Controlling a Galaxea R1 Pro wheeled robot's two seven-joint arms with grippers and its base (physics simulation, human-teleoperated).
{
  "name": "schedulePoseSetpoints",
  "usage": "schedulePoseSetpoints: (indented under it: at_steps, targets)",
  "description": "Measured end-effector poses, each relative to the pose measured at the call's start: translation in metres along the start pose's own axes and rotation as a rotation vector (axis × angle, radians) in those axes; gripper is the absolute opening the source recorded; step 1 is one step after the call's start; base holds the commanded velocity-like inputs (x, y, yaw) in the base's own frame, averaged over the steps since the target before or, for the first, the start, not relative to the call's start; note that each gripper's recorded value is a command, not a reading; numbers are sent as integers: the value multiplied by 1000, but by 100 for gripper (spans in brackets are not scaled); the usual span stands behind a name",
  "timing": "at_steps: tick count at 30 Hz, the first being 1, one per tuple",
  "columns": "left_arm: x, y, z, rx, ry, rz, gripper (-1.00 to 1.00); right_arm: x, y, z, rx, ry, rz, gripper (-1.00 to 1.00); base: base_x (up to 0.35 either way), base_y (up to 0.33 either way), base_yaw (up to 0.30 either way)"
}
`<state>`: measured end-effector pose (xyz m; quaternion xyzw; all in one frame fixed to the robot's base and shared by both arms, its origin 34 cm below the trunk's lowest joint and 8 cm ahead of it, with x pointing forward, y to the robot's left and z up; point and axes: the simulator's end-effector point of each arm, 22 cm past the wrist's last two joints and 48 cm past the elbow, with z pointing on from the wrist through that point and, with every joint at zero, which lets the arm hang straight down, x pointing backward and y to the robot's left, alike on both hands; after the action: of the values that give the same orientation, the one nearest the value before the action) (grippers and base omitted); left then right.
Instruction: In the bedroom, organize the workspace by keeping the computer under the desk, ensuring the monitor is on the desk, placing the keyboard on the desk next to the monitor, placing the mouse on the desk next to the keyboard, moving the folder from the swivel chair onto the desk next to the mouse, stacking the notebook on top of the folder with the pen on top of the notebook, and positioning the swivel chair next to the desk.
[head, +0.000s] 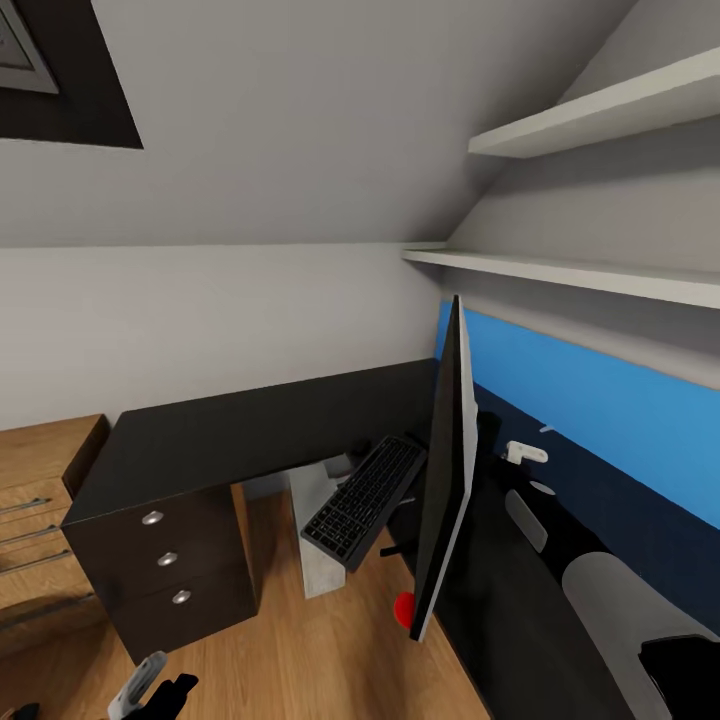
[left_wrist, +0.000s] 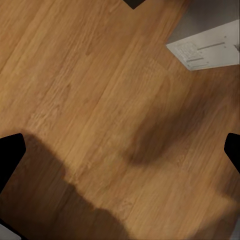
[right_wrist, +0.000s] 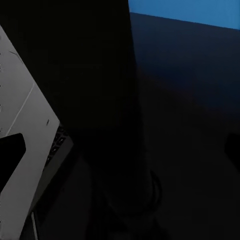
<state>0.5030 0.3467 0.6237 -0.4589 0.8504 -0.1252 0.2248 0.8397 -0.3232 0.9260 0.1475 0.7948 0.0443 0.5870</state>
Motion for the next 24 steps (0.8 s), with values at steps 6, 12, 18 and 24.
schedulePoseSetpoints:
  at_steps: [6, 12, 18, 24]
  targets:
    - [0, 0, 0, 1, -2, 2, 100, -1, 0, 0, 0, -1, 2, 100, 124, 0, 0]
    - [6, -4, 1, 3, 9, 27, 100, -1, -1, 0, 1, -3, 5, 100, 88, 0, 0]
    - [10, -6, 1, 5, 16, 43, 100, -3, 0, 0, 0, -6, 6, 100, 16, 0, 0]
    - [11, -7, 1, 6, 17, 47, 100, -5, 0, 0, 1, -10, 6, -100, 4, 0, 0]
